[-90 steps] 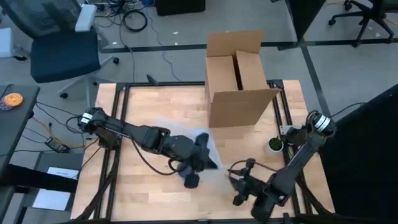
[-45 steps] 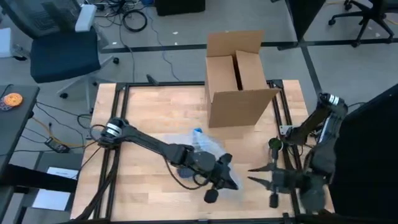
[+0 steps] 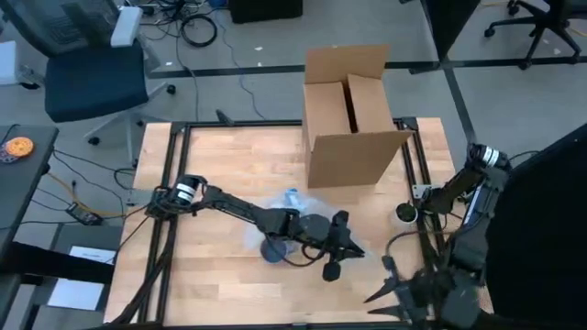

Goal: Wrap mug
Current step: Wrap the purple mug with the transparent bubble wrap

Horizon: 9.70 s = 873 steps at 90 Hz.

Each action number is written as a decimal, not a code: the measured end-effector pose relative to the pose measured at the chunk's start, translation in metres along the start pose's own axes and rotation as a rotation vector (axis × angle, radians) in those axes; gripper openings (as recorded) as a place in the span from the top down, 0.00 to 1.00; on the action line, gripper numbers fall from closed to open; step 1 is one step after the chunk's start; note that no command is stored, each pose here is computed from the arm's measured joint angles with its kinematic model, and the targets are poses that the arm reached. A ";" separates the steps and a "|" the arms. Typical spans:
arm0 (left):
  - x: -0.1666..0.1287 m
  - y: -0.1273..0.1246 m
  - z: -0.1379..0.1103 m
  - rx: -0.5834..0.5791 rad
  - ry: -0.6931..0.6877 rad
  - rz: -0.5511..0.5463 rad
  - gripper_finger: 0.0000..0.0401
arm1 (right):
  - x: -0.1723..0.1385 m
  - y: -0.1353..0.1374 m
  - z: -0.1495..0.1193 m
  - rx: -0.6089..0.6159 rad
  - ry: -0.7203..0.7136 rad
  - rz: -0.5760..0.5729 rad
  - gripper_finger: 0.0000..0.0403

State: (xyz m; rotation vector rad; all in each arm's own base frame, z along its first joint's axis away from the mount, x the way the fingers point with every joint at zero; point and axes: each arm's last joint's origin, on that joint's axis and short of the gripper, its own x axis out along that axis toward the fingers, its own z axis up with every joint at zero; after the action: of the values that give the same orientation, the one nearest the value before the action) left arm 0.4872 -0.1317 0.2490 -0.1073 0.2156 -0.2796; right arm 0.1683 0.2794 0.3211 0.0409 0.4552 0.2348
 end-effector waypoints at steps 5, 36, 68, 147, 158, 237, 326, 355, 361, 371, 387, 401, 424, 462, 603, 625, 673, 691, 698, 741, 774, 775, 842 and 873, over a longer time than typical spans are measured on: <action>0.000 0.000 0.001 0.000 -0.006 0.000 0.85 | 0.009 -0.001 -0.013 0.029 0.072 -0.047 0.82; -0.027 -0.007 0.032 0.060 0.036 -0.074 0.59 | 0.045 -0.038 -0.065 0.122 0.485 -0.417 0.82; -0.103 -0.055 0.042 0.090 0.515 -0.069 0.58 | 0.088 -0.082 -0.084 -0.046 0.714 -0.637 0.82; -0.181 -0.046 -0.049 0.432 1.089 1.000 0.58 | 0.146 -0.175 -0.040 0.242 0.714 -0.344 0.82; -0.185 -0.043 -0.061 0.413 1.107 1.041 0.58 | 0.155 -0.171 -0.037 0.136 0.598 -0.318 0.82; -0.197 -0.045 -0.060 0.430 1.073 1.137 0.58 | 0.129 -0.122 -0.105 0.521 0.894 -0.116 0.82; -0.195 -0.046 -0.061 0.436 1.039 1.137 0.58 | 0.071 -0.181 -0.068 0.232 1.180 -0.726 0.82; -0.195 -0.046 -0.060 0.445 1.021 1.143 0.58 | 0.092 -0.168 -0.044 0.223 0.907 -0.610 0.82; -0.195 -0.046 -0.060 0.445 1.020 1.143 0.58 | 0.100 -0.166 -0.048 0.213 0.863 -0.544 0.82; -0.194 -0.046 -0.060 0.444 1.019 1.142 0.58 | 0.112 -0.164 -0.060 0.258 0.804 -0.440 0.82; -0.194 -0.046 -0.060 0.444 1.020 1.142 0.58 | 0.107 -0.173 -0.089 0.285 0.968 -0.402 0.82; -0.194 -0.046 -0.060 0.446 1.022 1.140 0.58 | 0.068 -0.195 -0.095 0.241 1.293 -0.738 0.82; -0.193 -0.046 -0.060 0.444 1.002 1.140 0.58 | 0.052 -0.211 -0.097 0.144 1.240 -0.883 0.82; -0.192 -0.046 -0.060 0.455 0.991 1.145 0.58 | 0.053 -0.224 -0.123 0.266 1.291 -0.855 0.82; -0.155 -0.138 0.008 0.105 0.852 0.214 0.58 | 0.104 -0.132 -0.053 0.207 0.404 -0.533 0.82; -0.138 -0.112 -0.022 0.037 0.880 0.160 0.58 | 0.103 -0.130 -0.054 0.190 0.391 -0.545 0.82; -0.131 -0.073 -0.063 0.038 0.920 0.255 0.58 | 0.105 -0.129 -0.051 0.203 0.344 -0.546 0.82; -0.129 -0.063 -0.064 -0.004 0.888 0.322 0.59 | 0.109 -0.129 -0.047 0.124 0.227 -0.585 0.82; -0.128 -0.060 -0.063 -0.050 0.881 0.344 0.63 | 0.111 -0.130 -0.049 0.116 0.200 -0.595 0.82; -0.129 -0.072 -0.059 0.041 0.880 0.283 0.98 | 0.131 -0.137 -0.047 0.084 0.054 -0.356 0.79; -0.128 -0.091 -0.045 0.073 0.816 0.267 0.99 | 0.135 -0.144 -0.050 0.140 -0.013 -0.306 0.59; -0.128 -0.091 -0.045 0.073 0.814 0.266 0.99 | 0.135 -0.144 -0.050 0.143 -0.017 -0.305 0.58; -0.117 -0.095 -0.033 0.115 0.647 0.232 0.99 | 0.138 -0.162 -0.069 0.218 -0.057 -0.234 0.81; -0.115 -0.089 -0.032 0.115 0.637 0.252 0.97 | 0.138 -0.162 -0.069 0.216 -0.052 -0.228 0.96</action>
State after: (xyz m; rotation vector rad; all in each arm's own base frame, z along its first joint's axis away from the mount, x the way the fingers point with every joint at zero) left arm 0.3487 -0.1868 0.2529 0.1272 0.8383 -0.0657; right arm 0.2927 0.1535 0.1846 0.2049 0.4282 -0.0398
